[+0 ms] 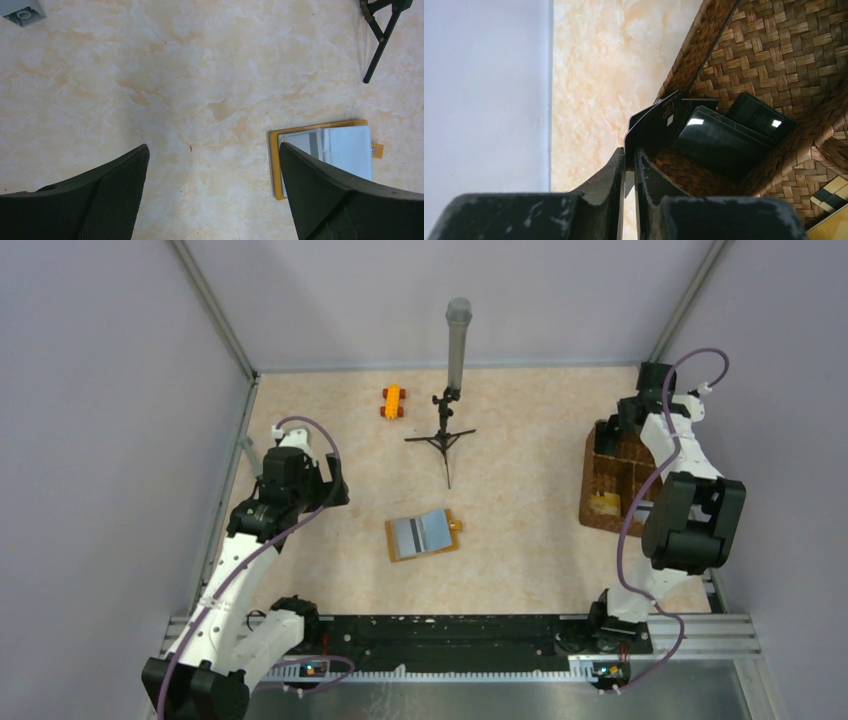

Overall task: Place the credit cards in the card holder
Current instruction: Pick up the credit card from the storage box.

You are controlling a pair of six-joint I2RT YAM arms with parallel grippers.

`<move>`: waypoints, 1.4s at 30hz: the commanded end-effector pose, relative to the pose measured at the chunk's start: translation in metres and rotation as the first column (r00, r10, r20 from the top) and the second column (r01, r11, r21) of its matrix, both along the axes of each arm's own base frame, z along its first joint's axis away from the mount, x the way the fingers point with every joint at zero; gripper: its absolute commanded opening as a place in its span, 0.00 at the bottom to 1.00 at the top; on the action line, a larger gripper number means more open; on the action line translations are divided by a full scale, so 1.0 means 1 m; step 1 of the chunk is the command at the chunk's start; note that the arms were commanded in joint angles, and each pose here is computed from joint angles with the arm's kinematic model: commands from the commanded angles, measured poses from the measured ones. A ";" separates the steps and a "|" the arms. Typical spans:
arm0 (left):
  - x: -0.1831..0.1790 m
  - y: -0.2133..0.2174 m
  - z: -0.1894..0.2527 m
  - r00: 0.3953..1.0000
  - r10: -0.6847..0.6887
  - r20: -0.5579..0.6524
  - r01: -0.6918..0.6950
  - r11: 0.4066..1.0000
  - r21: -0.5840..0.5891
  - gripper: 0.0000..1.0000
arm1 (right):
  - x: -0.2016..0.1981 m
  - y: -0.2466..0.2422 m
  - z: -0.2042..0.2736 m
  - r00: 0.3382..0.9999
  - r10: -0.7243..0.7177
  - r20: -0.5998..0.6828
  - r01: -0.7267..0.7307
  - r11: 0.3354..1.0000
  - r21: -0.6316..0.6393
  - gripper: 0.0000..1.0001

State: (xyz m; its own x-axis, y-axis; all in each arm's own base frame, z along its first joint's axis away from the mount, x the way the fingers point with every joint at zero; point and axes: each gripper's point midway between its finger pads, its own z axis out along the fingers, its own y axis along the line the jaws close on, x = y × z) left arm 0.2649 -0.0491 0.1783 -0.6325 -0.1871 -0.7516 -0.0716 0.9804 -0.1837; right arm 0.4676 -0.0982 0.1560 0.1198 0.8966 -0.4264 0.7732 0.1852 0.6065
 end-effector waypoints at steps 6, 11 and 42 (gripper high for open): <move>0.002 -0.008 0.007 0.998 -0.050 0.042 0.051 0.999 -0.011 0.99 | -0.014 -0.002 0.029 0.997 0.017 0.079 -0.015 1.000 -0.024 0.00; 0.002 -0.015 0.009 0.994 -0.097 0.047 0.098 0.995 -0.021 0.99 | -0.035 0.001 0.032 0.997 0.041 0.067 -0.037 0.998 -0.057 0.00; -0.032 -0.137 0.063 0.810 -0.484 0.331 0.586 0.687 -0.430 0.94 | -0.130 0.120 0.065 0.573 0.820 -0.005 -0.784 0.546 -0.294 0.00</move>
State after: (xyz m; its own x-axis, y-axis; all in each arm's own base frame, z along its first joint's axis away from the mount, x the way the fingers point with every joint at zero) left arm 0.2383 -0.1546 0.2109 -0.6393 -0.2010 -0.7422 0.3929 0.7443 -0.5400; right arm 0.3605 -0.0215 0.2061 -0.4299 0.6615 -0.6145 0.3916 0.7499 0.5332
